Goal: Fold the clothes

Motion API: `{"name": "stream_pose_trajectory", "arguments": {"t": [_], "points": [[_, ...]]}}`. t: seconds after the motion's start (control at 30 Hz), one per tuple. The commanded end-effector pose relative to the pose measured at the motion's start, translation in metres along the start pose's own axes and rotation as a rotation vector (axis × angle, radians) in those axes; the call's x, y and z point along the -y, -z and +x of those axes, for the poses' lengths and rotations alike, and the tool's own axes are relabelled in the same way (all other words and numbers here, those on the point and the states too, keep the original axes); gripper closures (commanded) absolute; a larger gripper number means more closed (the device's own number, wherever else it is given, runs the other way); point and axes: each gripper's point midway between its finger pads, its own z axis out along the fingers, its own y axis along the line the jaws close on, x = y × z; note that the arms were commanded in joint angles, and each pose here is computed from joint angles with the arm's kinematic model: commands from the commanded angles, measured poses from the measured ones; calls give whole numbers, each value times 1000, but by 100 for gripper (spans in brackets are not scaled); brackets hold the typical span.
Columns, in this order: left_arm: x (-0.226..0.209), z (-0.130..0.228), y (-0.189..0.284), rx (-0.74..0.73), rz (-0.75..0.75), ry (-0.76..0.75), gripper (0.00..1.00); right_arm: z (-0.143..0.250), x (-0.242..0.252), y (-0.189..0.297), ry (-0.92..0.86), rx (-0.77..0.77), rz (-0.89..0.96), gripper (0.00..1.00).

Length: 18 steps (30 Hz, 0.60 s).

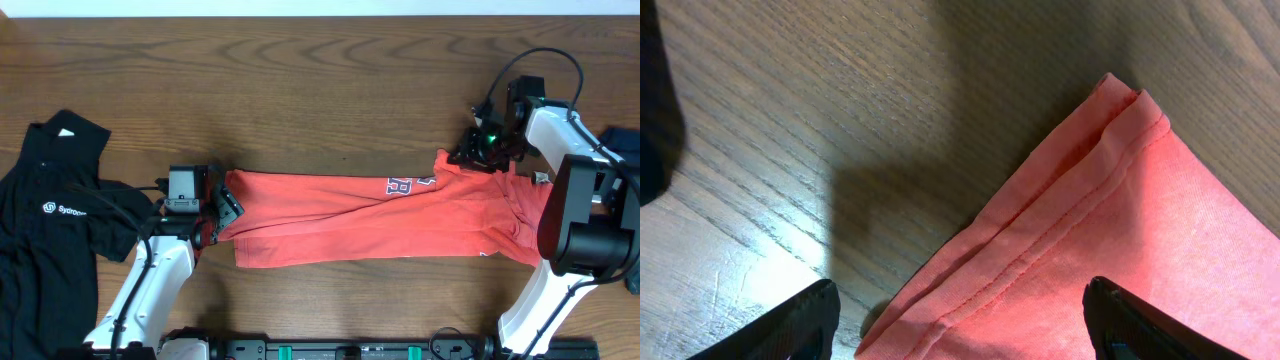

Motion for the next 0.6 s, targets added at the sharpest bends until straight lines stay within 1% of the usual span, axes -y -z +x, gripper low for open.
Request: {"name": "stream_pose_trajectory", "arguments": {"t": [0.0,0.03,0.3,0.57], "points": [[-1,-1,2,8,4,3,20,5,2,-6,7,-19,16,92],[-1,-1,2,8,4,3,20,5,2,-6,7,-18,15,99],[-1,-1,2,8,4,3,20,-3,-7,0,25,13,-8,99],[-1,-1,2,8,4,3,20,2,-41,38,88,63,-30,99]]}}
